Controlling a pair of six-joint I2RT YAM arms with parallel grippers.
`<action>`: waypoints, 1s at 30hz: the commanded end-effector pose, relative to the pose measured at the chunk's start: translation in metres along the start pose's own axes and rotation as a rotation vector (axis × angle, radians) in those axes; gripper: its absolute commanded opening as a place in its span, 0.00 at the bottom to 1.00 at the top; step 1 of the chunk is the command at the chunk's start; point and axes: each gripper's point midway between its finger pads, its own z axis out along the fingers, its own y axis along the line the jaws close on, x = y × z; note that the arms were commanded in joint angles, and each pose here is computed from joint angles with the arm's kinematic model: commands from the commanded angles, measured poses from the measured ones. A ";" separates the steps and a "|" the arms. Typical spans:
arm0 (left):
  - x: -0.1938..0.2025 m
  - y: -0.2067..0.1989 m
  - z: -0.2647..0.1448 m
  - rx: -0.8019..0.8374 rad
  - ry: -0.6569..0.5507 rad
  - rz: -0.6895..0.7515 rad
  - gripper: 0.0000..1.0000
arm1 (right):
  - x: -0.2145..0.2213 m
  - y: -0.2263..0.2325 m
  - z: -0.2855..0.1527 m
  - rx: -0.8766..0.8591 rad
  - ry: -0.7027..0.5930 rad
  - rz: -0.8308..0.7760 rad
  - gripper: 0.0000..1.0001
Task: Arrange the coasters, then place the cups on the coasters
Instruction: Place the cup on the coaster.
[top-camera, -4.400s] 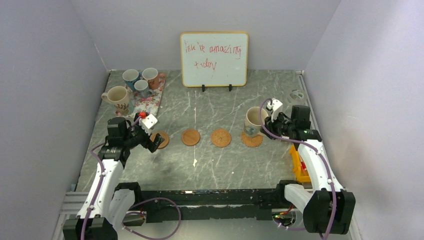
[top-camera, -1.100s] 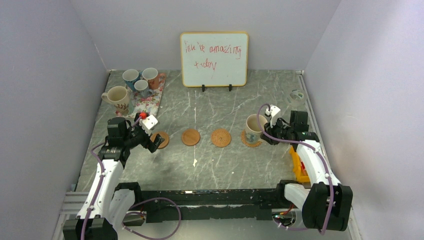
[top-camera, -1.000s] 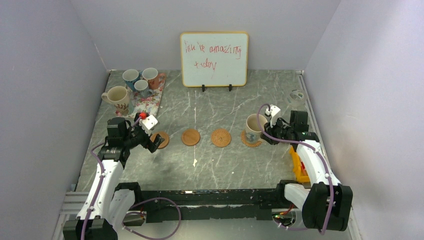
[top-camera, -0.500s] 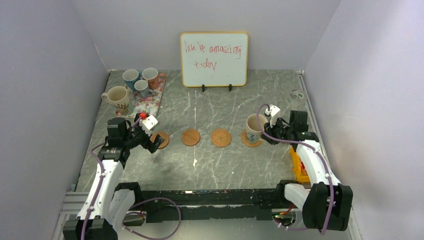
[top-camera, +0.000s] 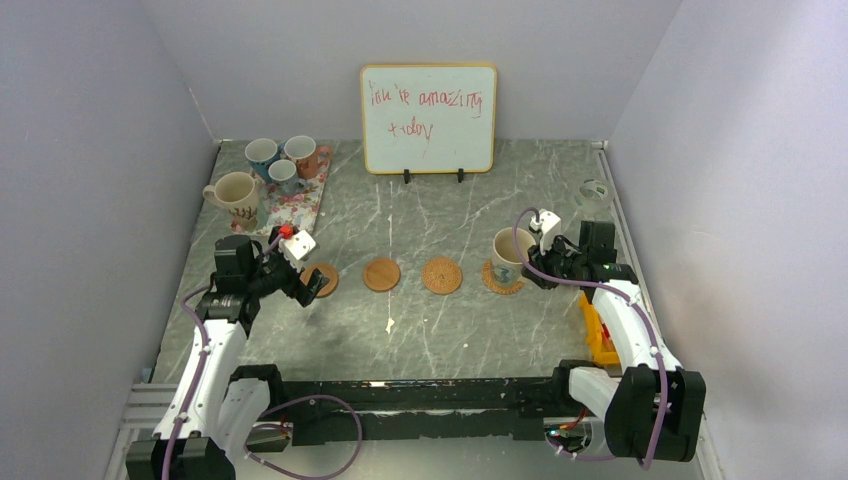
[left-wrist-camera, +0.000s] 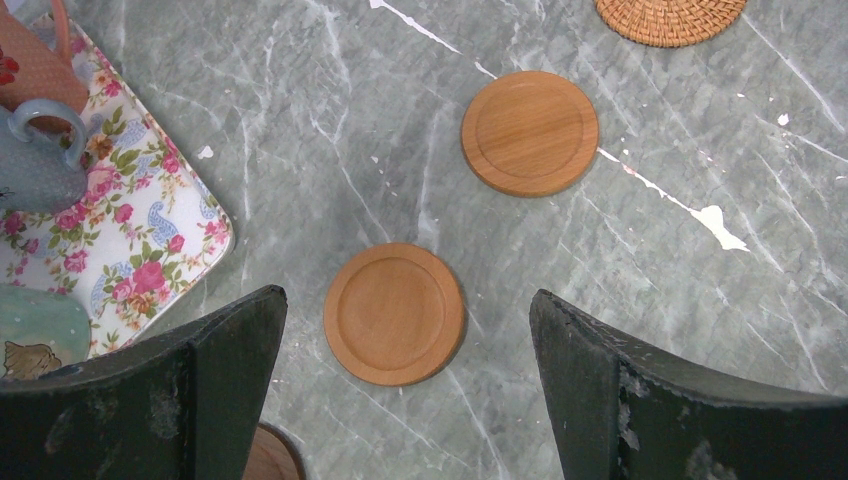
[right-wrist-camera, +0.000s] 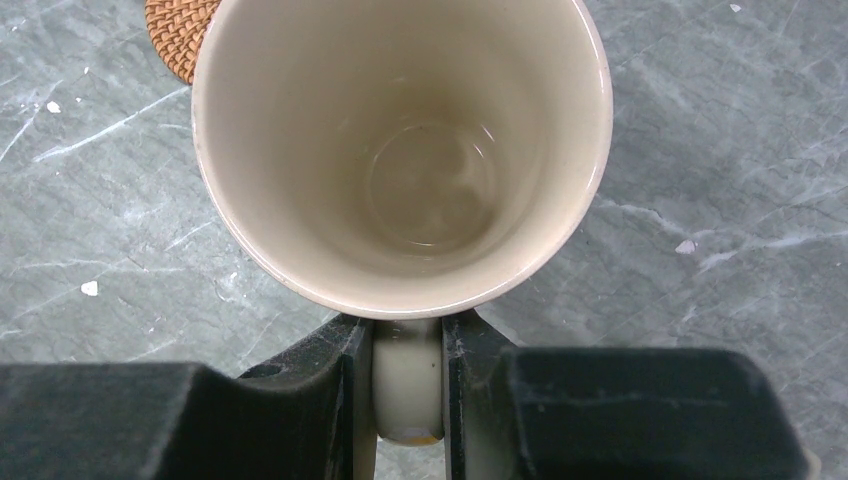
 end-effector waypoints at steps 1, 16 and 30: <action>-0.004 -0.003 -0.001 0.016 -0.026 0.023 0.96 | -0.039 -0.009 -0.002 0.011 -0.133 -0.105 0.15; -0.004 -0.003 0.000 0.019 -0.026 0.024 0.96 | -0.039 -0.010 -0.003 0.015 -0.131 -0.100 0.24; -0.004 -0.004 0.000 0.021 -0.026 0.024 0.96 | -0.038 -0.008 -0.003 0.007 -0.123 -0.097 0.34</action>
